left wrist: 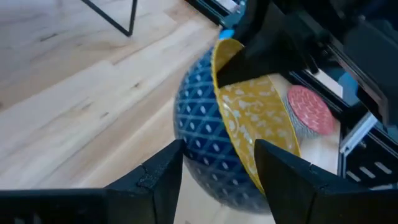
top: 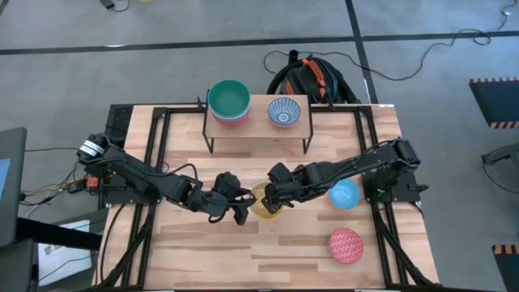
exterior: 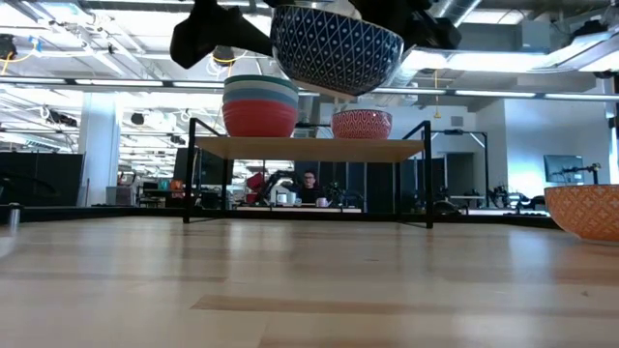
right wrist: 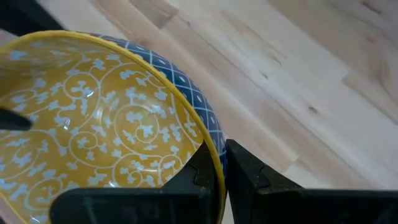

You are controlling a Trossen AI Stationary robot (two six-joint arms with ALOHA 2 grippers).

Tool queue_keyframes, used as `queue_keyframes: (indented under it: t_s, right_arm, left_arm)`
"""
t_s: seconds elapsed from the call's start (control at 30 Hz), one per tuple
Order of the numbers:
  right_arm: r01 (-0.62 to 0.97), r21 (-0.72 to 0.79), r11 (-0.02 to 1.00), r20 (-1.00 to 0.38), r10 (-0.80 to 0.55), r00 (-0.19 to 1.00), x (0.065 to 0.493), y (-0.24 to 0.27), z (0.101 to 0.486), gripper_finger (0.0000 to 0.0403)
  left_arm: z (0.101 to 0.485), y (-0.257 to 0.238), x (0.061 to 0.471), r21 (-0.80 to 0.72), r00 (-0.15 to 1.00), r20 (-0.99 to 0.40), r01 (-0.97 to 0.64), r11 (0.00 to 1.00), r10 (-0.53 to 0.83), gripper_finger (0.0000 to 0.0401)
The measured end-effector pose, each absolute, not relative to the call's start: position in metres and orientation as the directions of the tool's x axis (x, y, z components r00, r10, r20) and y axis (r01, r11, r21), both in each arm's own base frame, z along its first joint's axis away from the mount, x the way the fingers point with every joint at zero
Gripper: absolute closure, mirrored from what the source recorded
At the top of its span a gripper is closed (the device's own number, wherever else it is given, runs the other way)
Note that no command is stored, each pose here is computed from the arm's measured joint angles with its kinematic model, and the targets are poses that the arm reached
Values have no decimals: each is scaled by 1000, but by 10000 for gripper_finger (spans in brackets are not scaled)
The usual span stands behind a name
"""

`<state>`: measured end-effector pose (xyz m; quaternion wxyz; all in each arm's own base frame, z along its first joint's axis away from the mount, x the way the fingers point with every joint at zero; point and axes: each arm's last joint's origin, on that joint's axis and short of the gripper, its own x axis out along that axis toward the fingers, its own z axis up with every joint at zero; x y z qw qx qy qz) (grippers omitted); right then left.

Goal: Place and stack bowls onto a shelf
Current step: Stack the yellow patterned bowl on top of the blue patterned bowl on the shelf

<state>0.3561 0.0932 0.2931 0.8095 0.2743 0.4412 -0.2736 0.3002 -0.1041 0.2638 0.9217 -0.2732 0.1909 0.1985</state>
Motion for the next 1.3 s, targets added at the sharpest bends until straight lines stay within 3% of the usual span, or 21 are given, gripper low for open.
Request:
queue_keyframes:
  t_s: [0.33,0.6,0.77,1.0,1.3]
  right_arm:
    - [688,200,698,-847,-230,480,364,98,286,361]
    - [752,139,645,-888,-254,383,384,107,239,359]
    - [738,133,662,-914,-206,350,400,115,204,357]
    - [723,189,665,-925,-127,359,416,126,169,355]
    - [716,237,657,-918,-89,385,422,124,166,345]
  left_arm:
    - [257,-88,304,-402,808,-507,-530,747,300,221]
    - [212,-92,313,-325,684,-669,-621,713,291,221]
    - [184,-100,315,-257,602,-756,-635,729,258,226]
    - [158,-117,303,-235,542,-813,-642,730,214,271]
    - [154,-121,300,-228,519,-832,-641,733,195,345]
